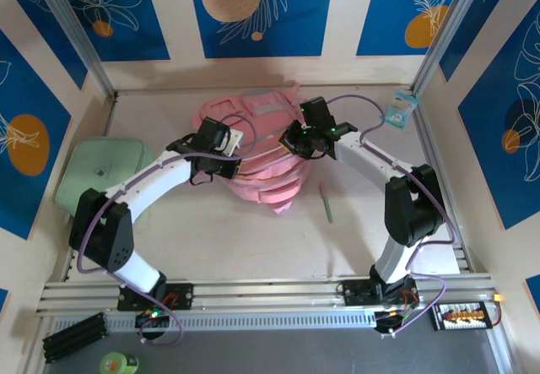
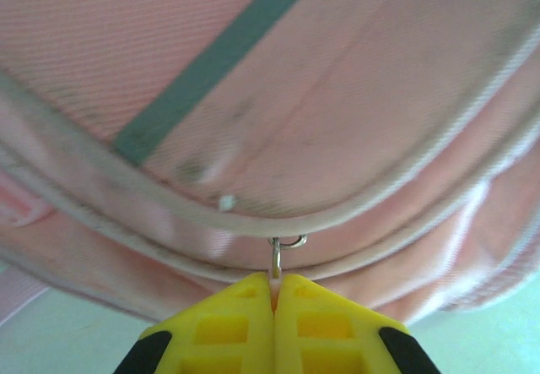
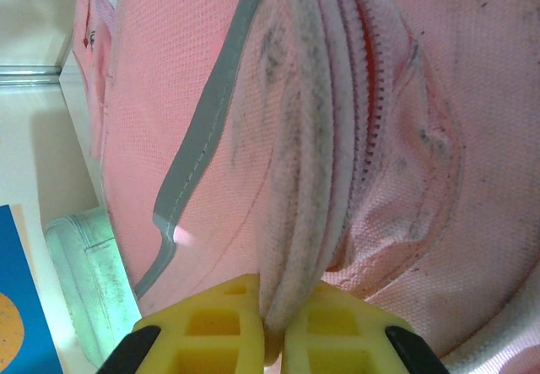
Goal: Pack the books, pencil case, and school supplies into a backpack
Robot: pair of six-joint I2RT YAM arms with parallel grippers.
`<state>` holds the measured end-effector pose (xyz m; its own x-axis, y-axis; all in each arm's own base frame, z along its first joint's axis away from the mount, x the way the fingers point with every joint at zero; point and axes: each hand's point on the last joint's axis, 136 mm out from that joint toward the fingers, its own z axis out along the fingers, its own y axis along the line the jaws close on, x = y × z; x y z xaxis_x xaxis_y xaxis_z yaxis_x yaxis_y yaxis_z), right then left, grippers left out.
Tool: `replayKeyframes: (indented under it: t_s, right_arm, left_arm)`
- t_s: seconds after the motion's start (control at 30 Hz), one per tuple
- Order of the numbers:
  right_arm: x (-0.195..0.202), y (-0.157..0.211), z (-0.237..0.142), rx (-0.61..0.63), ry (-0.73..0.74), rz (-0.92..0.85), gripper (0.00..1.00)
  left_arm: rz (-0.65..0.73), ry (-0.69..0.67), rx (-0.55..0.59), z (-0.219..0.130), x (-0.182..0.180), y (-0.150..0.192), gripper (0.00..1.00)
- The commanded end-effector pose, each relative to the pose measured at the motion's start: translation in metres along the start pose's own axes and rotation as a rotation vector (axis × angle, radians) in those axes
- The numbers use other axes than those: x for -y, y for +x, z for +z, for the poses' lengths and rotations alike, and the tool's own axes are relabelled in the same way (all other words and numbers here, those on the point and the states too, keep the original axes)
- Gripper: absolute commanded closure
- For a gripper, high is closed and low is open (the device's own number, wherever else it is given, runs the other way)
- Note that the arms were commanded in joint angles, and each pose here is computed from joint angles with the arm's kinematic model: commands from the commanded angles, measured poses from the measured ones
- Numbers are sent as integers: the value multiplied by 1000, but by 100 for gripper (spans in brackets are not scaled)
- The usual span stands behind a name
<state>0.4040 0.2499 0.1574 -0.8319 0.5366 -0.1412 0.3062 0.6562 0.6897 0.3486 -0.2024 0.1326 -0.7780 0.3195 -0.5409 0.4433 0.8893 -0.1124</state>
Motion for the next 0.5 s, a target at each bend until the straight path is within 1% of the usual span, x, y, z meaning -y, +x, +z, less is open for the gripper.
replayKeyframes:
  t_s: [0.0,0.1,0.17,0.2,0.23,0.3,0.37,0.4,0.47]
  right_arm:
    - [5,-35,-8,127,47,-26,91]
    - [6,-36,-12,140,60,-42,92]
    - [4,-36,-16,142,54,-68,90]
    - [3,-35,-17,134,50,-92,86]
    - [0,-32,-20,120,42,-122,80]
    - [2,-27,-30,116,68,-180,68]
    - [16,-23,-42,132,137,-232,56]
    - [28,-21,-49,145,183,-251,51]
    - [57,-19,-62,172,285,-293,44]
  left_arm:
    - [-34,-209,-33,3,-52,5,100]
    - [-63,-260,-1,3,-69,-15,100]
    - [-71,-240,24,1,-69,-25,100]
    - [-70,-216,34,0,-65,-29,93]
    - [-64,-186,42,-2,-60,-32,80]
    - [-69,-141,51,-7,-51,-35,63]
    - [-79,-138,75,-18,-50,-37,49]
    - [-87,-146,90,-24,-51,-36,41]
    - [-99,-173,126,-35,-56,-36,29]
